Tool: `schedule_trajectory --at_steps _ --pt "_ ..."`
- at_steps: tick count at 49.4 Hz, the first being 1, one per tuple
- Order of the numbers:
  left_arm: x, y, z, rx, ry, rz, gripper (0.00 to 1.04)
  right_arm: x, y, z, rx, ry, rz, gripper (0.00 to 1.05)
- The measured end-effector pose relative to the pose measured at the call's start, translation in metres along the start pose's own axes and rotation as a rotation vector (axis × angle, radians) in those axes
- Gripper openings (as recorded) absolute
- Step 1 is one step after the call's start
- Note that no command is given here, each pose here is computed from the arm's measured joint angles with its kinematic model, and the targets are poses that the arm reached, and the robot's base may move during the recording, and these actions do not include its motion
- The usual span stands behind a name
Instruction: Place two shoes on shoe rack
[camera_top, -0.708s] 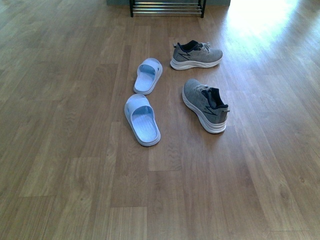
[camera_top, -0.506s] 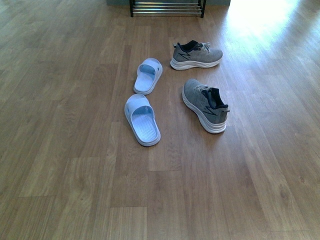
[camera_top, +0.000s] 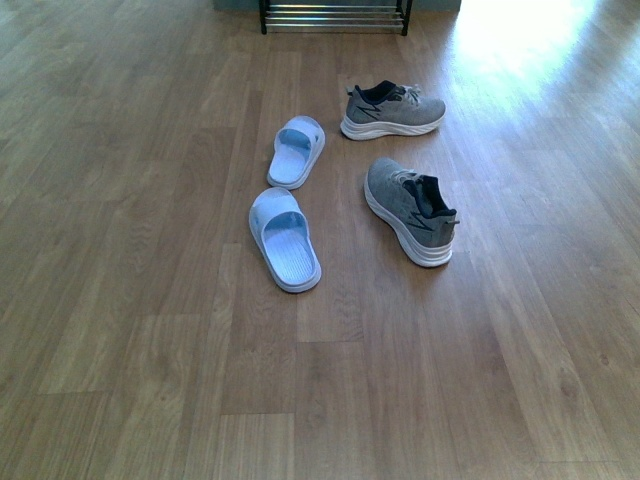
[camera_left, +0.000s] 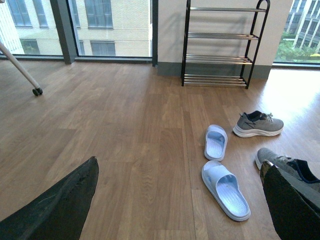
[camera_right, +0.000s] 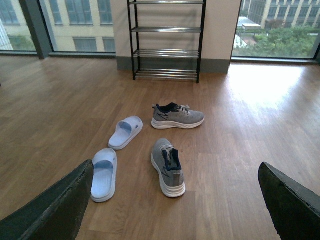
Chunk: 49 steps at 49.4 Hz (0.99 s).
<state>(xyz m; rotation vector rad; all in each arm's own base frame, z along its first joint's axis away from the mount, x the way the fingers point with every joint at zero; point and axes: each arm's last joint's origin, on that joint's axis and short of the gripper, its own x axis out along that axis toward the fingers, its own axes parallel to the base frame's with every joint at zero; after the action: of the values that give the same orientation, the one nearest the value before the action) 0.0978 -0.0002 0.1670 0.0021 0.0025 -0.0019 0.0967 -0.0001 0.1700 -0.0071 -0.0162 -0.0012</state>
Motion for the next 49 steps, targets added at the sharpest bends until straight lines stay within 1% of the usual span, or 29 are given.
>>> schedule_trajectory --at_steps 49 --pt "0.0000 0.0000 0.0000 0.000 0.000 0.000 0.95 0.0000 0.0000 0.0000 0.000 0.000 0.000 0.95"
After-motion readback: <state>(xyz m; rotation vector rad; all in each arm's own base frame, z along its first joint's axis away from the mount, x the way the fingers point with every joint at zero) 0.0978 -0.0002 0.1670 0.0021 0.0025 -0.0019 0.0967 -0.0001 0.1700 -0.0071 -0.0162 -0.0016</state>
